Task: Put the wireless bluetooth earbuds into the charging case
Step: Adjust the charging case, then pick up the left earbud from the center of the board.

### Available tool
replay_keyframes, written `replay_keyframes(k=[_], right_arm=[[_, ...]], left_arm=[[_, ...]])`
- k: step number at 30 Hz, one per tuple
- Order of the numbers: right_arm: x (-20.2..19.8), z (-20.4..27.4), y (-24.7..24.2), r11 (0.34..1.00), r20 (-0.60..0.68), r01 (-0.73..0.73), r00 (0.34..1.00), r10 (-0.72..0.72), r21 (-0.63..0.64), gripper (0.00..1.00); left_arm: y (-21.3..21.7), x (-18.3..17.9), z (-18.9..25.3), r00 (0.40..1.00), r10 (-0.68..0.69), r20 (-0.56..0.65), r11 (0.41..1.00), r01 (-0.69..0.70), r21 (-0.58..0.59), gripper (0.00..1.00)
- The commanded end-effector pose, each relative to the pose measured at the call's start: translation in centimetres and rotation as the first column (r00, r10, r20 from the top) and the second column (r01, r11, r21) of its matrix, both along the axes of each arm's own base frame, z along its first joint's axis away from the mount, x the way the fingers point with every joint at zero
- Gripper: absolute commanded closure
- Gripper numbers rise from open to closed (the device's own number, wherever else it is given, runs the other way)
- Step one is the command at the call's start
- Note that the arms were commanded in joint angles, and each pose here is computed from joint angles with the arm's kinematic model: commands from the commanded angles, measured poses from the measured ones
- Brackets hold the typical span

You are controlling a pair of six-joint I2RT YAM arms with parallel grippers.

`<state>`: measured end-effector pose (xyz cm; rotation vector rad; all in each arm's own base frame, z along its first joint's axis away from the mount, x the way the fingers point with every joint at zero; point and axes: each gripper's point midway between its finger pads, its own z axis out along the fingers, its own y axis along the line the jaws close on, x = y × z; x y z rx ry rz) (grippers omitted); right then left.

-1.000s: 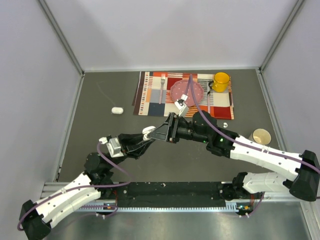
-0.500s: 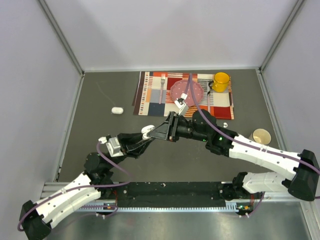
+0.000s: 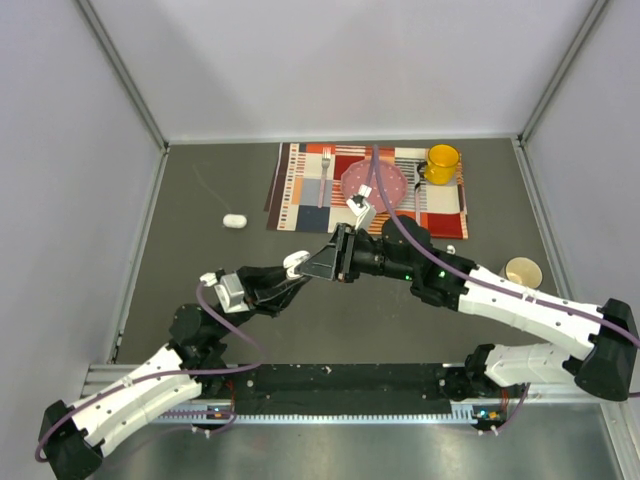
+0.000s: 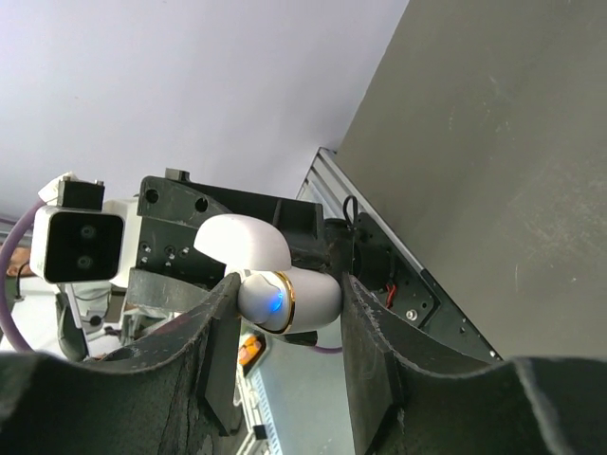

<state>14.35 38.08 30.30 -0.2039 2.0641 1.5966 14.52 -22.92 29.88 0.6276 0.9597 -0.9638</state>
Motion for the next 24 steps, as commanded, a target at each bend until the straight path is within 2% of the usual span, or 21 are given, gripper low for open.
replay_keyframes(k=[1,7,10,11,17,19,24], right_arm=[[0.3,1.3,0.3,1.000,0.081,-0.017,0.997,0.018,-0.011,0.71],[0.5,1.0,0.1,0.999,0.095,-0.009,0.995,0.013,-0.041,0.70],[0.6,1.0,0.0,0.999,0.104,-0.005,0.995,0.010,-0.049,0.60],[0.5,1.1,-0.1,0.999,0.105,-0.005,0.994,0.010,-0.050,0.53],[0.9,1.5,-0.7,0.999,0.130,0.032,0.991,-0.026,-0.041,0.32],[1.0,1.9,-0.9,0.999,0.146,0.037,0.989,-0.032,-0.032,0.28],[0.9,2.9,-1.7,0.999,0.187,0.052,0.981,-0.050,-0.006,0.25]], left_arm=[[-0.2,-0.2,1.3,1.000,-0.017,0.011,1.000,0.017,-0.021,1.00],[-0.5,-0.2,1.1,1.000,-0.027,0.009,1.000,0.027,-0.004,1.00],[-0.2,0.1,1.0,1.000,0.000,0.006,1.000,0.000,-0.013,1.00],[0.1,0.3,1.0,1.000,0.014,0.004,1.000,-0.014,-0.021,1.00],[1.2,0.9,0.6,0.997,0.075,-0.007,0.996,-0.076,-0.047,1.00],[1.4,0.9,0.4,0.997,0.081,-0.017,0.995,-0.082,-0.054,1.00],[1.7,1.1,-0.2,0.995,0.098,-0.036,0.993,-0.100,-0.060,1.00]])
